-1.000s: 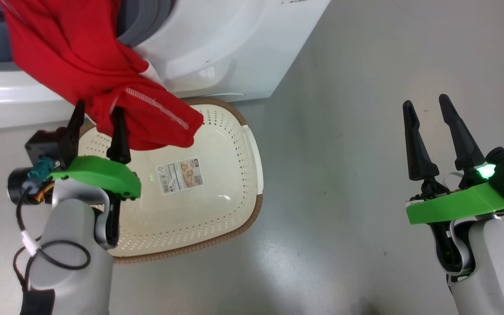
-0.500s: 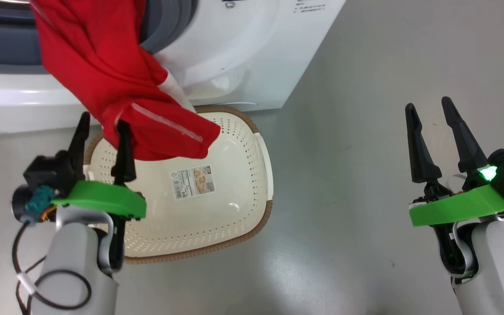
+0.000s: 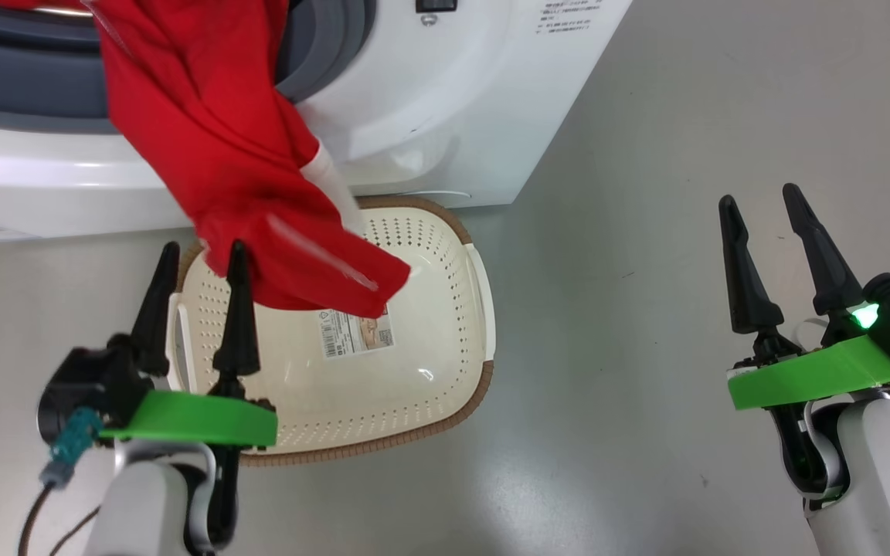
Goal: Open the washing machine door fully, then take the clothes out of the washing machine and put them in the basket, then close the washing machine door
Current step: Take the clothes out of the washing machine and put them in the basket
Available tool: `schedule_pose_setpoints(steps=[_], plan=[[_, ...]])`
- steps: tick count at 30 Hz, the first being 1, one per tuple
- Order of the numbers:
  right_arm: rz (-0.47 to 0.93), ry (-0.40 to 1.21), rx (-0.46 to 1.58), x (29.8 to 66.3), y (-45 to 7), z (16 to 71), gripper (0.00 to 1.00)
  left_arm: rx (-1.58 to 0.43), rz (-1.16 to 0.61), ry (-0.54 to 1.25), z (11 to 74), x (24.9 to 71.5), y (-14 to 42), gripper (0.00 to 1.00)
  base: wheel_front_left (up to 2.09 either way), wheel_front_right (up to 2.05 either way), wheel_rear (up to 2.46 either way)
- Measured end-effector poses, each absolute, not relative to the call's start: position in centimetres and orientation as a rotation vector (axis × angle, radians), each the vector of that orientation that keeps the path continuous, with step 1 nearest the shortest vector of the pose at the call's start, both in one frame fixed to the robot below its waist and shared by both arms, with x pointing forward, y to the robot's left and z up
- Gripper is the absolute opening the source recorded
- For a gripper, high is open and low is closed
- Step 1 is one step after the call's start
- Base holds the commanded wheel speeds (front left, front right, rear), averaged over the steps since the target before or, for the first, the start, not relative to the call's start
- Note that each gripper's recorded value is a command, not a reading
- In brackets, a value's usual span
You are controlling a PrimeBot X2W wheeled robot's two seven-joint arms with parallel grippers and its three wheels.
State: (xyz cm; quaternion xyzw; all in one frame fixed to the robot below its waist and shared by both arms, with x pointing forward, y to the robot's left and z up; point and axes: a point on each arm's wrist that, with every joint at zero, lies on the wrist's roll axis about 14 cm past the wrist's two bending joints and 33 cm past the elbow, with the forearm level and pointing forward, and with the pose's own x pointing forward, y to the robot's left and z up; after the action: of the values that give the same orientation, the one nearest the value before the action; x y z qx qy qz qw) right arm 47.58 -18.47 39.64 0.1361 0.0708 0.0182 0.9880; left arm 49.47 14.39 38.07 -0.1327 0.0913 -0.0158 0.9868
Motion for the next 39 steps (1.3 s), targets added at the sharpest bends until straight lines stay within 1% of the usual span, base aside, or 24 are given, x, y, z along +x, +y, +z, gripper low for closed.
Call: schedule_pose_setpoints(steps=[9,25,30,35,39], plan=[[0.037,0.153,0.272,47.0,-18.5,39.5,1.00,-0.283,-0.008,0.179,38.8,47.1,14.4,1.00,0.00,0.00,0.00],[0.037,0.164,0.272,47.1,-18.4,39.0,1.00,-0.284,-0.002,0.166,39.1,47.3,14.4,1.00,0.00,0.00,0.00],[0.042,0.166,0.275,47.2,-18.2,38.8,1.00,-0.267,-0.009,0.131,39.9,48.5,14.5,1.00,0.00,0.00,0.00],[0.046,0.172,0.278,47.3,-18.0,38.5,1.00,-0.218,-0.016,0.053,42.0,51.7,14.9,1.00,0.00,0.00,0.00],[0.048,0.177,0.278,47.3,-17.9,38.3,1.00,-0.197,-0.010,0.044,42.2,54.0,15.2,1.00,0.00,0.00,0.00]])
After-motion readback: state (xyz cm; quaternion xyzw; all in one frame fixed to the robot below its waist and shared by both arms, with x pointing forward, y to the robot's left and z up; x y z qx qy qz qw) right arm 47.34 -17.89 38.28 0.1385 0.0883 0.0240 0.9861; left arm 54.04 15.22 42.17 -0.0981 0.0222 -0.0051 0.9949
